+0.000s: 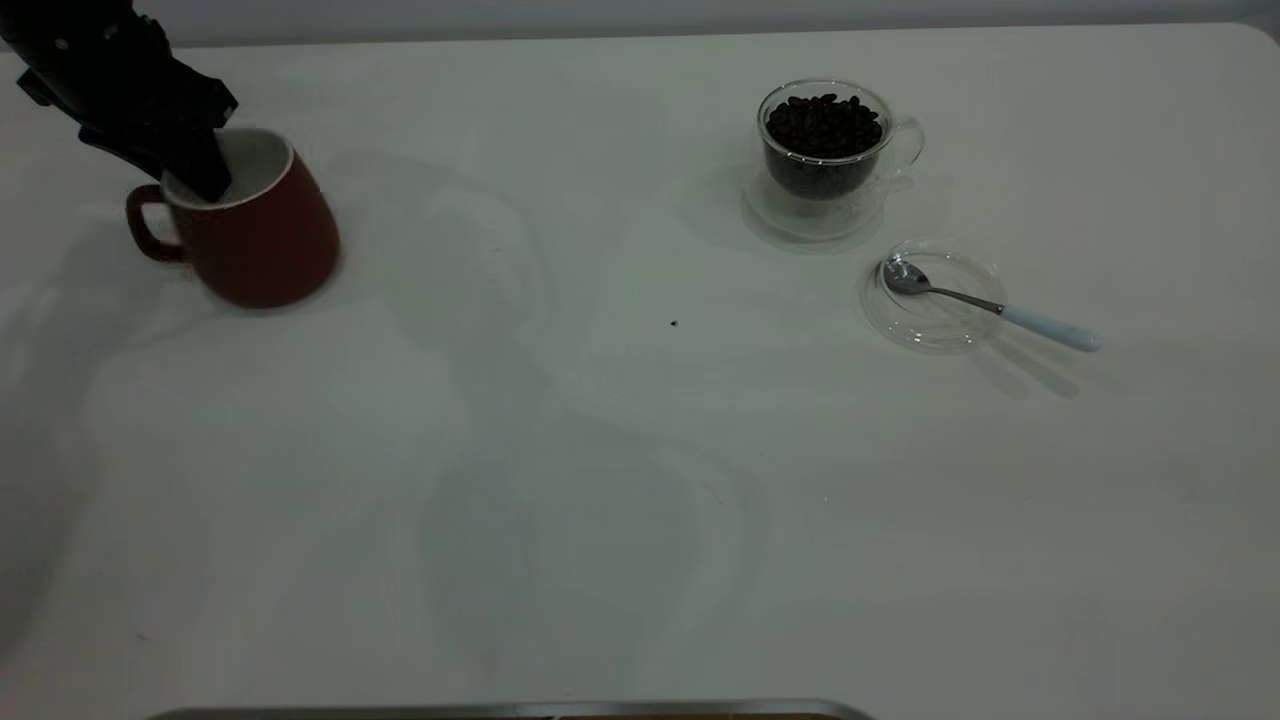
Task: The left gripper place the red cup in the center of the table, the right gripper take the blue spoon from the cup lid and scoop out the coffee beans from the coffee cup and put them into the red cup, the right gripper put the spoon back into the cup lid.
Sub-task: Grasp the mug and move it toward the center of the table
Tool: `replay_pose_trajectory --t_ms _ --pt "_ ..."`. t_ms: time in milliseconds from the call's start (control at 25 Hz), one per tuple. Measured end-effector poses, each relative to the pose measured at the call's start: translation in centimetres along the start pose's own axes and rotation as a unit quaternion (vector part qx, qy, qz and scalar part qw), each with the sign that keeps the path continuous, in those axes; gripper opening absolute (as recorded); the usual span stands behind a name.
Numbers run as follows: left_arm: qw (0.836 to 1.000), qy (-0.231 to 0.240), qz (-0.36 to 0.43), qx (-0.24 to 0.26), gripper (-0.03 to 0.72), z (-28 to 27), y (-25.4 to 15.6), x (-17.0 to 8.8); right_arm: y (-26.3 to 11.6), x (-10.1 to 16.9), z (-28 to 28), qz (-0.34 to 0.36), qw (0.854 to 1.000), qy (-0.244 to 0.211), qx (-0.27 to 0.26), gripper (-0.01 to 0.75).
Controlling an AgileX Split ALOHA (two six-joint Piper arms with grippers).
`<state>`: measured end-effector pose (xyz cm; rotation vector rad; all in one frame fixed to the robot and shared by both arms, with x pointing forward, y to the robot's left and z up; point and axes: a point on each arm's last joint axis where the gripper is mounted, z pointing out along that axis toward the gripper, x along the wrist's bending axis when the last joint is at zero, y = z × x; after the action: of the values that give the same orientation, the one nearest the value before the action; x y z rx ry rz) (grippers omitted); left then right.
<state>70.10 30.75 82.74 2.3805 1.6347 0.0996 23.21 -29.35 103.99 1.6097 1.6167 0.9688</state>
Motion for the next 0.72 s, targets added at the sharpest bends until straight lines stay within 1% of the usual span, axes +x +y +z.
replay_pose_trajectory --t_ms 40,120,280,360,480,560,680,720 --pt "1.000 0.003 0.002 -0.002 0.140 0.0 0.0 0.1 0.0 0.0 0.0 0.000 1.000 0.000 0.000 0.263" --pt "1.000 0.004 0.005 -0.001 0.094 0.1 0.1 0.0 0.0 0.0 0.0 0.000 1.000 0.000 0.000 0.263" --pt "1.000 0.001 0.025 -0.001 0.094 0.1 0.9 -1.3 0.0 0.0 0.0 0.000 1.000 0.000 0.000 0.263" --pt "0.999 -0.005 0.045 0.001 0.094 -0.3 2.0 -2.6 0.0 0.0 0.0 0.000 1.000 0.000 0.000 0.263" --pt "0.996 -0.014 0.086 0.000 0.094 -1.2 4.1 -5.6 0.0 0.0 0.0 0.000 1.000 0.000 0.000 0.263" --pt "0.993 -0.003 0.116 -0.005 0.094 -1.7 5.6 -8.0 0.0 0.0 0.0 0.000 1.000 0.000 0.000 0.263" --pt "0.986 0.045 0.163 -0.002 0.094 -1.9 7.5 -12.3 0.0 0.0 0.0 0.000 1.000 0.000 0.000 0.263" --pt "0.982 0.069 0.174 0.002 0.094 -2.0 8.0 -13.3 0.0 0.0 0.0 0.000 1.000 0.000 0.000 0.263"
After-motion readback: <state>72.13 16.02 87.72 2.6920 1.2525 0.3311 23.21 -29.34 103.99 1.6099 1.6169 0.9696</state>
